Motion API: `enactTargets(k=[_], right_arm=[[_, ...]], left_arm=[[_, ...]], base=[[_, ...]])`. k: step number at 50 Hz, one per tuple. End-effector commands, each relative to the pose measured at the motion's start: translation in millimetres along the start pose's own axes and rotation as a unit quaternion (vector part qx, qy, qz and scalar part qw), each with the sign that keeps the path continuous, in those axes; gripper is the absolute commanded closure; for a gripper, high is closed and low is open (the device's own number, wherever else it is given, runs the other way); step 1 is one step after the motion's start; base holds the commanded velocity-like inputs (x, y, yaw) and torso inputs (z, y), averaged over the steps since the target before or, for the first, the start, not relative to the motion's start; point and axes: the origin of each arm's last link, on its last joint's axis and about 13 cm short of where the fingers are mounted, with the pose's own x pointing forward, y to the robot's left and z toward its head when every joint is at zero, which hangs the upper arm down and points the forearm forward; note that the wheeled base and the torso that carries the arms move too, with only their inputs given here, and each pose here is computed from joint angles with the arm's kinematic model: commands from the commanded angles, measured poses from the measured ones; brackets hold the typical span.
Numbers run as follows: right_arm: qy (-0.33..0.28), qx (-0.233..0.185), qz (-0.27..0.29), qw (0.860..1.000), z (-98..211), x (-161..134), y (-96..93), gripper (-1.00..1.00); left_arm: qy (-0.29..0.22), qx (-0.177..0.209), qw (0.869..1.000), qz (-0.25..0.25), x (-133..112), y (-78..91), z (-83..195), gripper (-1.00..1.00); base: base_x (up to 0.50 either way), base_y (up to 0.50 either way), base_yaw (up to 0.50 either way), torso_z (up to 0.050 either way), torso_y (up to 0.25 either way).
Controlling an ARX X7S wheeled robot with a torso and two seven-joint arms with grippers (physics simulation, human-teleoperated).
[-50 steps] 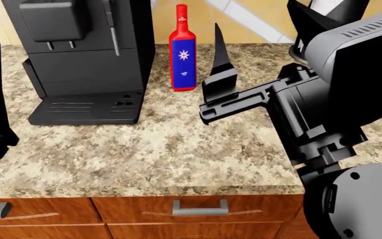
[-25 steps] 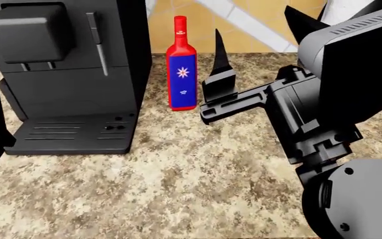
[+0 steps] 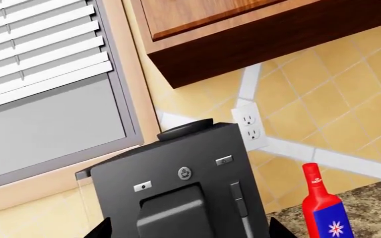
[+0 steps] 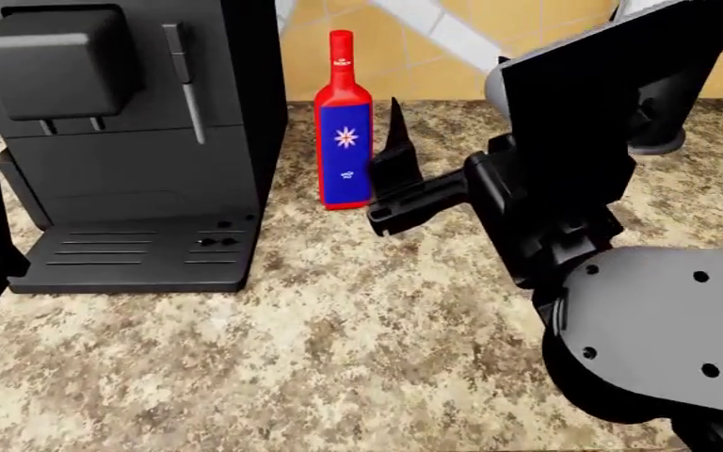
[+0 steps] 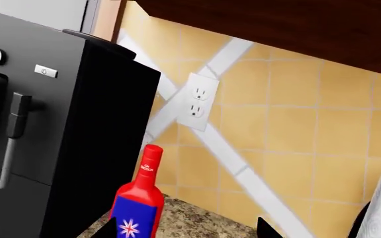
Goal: Move the drinks to the dining counter.
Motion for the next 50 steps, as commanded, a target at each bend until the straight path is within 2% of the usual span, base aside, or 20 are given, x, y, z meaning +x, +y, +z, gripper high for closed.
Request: enactTargets(k=[1, 8, 9, 14, 15, 30, 50], right_arm=[[0.070, 0.009, 0.027, 0.997, -6.3, 20.9, -0.3, -1.00], [0.071, 0.042, 0.026, 0.996, -8.7, 34.4, -8.0, -1.00], [0.080, 0.058, 0.034, 0.995, -10.6, 36.9, -8.1, -1.00], [0.073, 0.058, 0.056, 0.994, -13.0, 43.9, -6.2, -1.00], [0.072, 0.049, 0.055, 0.995, -13.2, 45.7, -6.2, -1.00], [0.089, 0.055, 0.064, 0.992, -3.3, 76.8, -9.2, -1.00], [0.101, 0.078, 0.073, 0.989, -15.9, 100.5, -10.7, -1.00]], left_arm=[[0.001, 0.000, 1.000, 0.002, -0.4, 0.5, -0.9, -1.00], [0.003, 0.000, 1.000, 0.002, 0.1, 0.3, -2.4, -1.00], [0.003, 0.000, 1.000, 0.002, 0.2, 0.0, -2.6, -1.00], [0.007, 0.001, 1.000, 0.001, 2.1, -1.1, -4.7, -1.00], [0.008, 0.001, 1.000, 0.001, 2.7, -1.3, -5.2, -1.00], [0.011, 0.001, 1.000, 0.002, 3.3, -0.2, -6.7, -1.00], [0.022, 0.005, 1.000, 0.002, 7.9, -1.6, -12.1, -1.00]], base=[[0.00, 0.00, 0.00, 0.000, 0.000], [0.00, 0.00, 0.00, 0.000, 0.000], [0.00, 0.00, 0.00, 0.000, 0.000], [0.00, 0.00, 0.00, 0.000, 0.000], [0.00, 0.00, 0.00, 0.000, 0.000], [0.00, 0.00, 0.00, 0.000, 0.000], [0.00, 0.00, 0.00, 0.000, 0.000]])
